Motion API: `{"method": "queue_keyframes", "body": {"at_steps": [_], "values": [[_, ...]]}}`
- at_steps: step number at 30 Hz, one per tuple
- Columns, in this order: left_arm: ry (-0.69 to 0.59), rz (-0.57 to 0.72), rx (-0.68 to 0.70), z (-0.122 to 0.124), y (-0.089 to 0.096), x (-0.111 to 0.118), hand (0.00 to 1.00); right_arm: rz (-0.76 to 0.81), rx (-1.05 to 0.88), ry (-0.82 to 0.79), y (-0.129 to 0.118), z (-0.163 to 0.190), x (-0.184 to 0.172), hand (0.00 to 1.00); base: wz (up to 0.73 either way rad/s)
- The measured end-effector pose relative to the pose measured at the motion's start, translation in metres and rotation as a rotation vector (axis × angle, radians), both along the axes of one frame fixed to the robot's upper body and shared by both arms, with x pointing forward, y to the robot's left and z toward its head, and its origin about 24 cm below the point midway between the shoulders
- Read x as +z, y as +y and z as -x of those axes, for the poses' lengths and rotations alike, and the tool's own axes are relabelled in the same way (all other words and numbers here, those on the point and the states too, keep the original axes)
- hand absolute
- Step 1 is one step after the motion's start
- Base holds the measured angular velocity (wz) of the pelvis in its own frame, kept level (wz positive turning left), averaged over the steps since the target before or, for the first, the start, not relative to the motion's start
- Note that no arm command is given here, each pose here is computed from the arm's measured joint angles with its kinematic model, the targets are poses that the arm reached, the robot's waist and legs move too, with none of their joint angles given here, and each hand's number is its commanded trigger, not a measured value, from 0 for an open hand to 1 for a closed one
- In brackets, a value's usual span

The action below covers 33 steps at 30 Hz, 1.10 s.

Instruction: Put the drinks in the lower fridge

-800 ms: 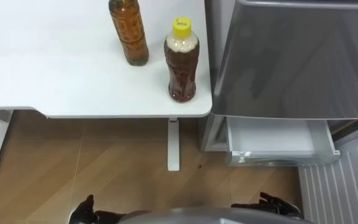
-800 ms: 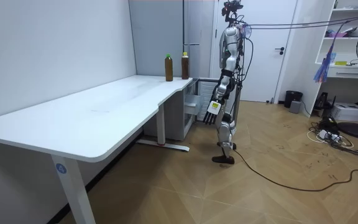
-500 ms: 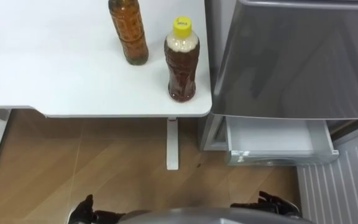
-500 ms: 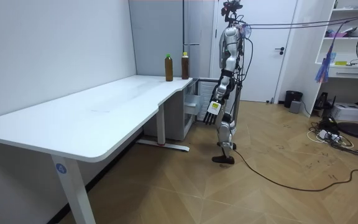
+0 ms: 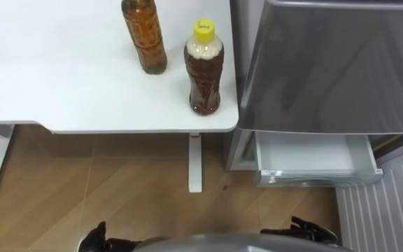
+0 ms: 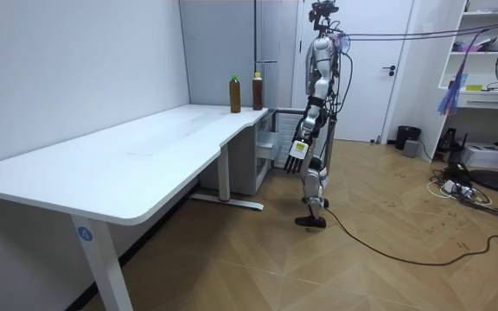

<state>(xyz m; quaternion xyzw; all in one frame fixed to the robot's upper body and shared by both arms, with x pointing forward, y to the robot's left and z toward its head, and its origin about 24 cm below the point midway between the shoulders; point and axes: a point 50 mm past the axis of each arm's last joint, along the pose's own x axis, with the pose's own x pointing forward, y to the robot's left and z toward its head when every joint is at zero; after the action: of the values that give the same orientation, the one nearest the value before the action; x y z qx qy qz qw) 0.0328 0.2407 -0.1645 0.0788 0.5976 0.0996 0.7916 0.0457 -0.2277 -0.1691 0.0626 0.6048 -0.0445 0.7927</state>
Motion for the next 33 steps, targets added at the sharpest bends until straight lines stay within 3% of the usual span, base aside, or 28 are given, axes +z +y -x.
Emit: {"method": "queue_keyframes", "body": {"at_steps": [9, 16, 22, 27, 33], "values": [[0.001, 0.008, 0.024, 0.000, 0.000, 0.000, 0.00, -0.003, -0.002, 0.007, 0.000, 0.000, 0.000, 0.00, 0.00], [-0.015, 0.055, 0.166, 0.005, -0.004, -0.002, 0.00, -0.014, -0.027, 0.019, -0.001, 0.002, 0.000, 0.00, 0.00], [-0.043, 0.113, 0.421, 0.013, -0.004, -0.002, 0.00, -0.021, -0.033, 0.028, -0.001, 0.002, 0.000, 0.00, 0.00], [-0.122, 0.088, 0.659, 0.006, 0.008, 0.001, 0.00, -0.029, -0.049, 0.030, -0.001, 0.003, 0.000, 0.00, 0.00], [-0.205, 0.039, 0.772, -0.008, 0.019, 0.008, 0.00, -0.024, -0.052, 0.022, -0.002, 0.003, 0.000, 0.00, 0.00]]}}
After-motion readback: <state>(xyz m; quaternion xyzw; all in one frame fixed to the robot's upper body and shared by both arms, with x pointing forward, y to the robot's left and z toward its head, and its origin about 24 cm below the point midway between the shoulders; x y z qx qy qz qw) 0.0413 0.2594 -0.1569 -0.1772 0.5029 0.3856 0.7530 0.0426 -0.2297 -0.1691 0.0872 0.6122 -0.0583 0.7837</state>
